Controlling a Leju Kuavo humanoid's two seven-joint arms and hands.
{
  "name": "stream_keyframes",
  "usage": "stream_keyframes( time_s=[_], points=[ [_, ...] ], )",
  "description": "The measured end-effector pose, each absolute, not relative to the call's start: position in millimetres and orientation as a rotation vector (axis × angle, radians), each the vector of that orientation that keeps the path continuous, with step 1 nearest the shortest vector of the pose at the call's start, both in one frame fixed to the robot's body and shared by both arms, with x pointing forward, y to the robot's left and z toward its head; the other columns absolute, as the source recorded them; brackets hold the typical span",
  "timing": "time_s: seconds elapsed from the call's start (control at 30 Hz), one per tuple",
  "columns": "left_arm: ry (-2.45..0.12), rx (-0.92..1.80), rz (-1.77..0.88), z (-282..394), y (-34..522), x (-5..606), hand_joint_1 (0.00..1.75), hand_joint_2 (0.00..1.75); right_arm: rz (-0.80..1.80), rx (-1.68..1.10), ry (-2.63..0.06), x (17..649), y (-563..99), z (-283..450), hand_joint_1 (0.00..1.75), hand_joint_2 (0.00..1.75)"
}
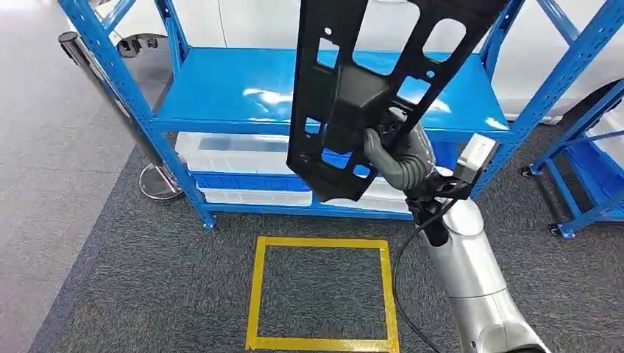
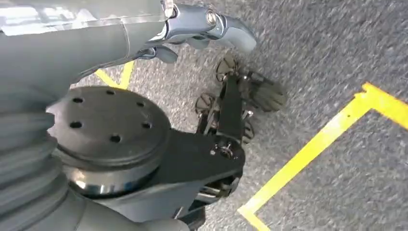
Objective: Take the parts from the cabinet and place them on the table.
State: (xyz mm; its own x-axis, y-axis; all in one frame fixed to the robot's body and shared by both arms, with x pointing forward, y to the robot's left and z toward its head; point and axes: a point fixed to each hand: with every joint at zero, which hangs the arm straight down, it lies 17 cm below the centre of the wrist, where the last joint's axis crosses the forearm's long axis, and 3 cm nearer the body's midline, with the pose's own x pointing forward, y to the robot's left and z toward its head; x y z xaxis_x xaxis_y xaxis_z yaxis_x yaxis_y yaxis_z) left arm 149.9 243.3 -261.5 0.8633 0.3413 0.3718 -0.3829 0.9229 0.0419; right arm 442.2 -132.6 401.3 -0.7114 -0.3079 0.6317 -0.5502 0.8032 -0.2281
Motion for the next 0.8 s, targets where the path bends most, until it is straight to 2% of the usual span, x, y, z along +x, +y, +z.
stream_keyframes(
  time_s=[0.8],
  points=[
    [-0.410,0.108,0.390,-258.3,242.7,157.5,0.00,1.75,0.545,0.665,-2.386,439.3,-134.0,397.8,1.75,1.75]
  ],
)
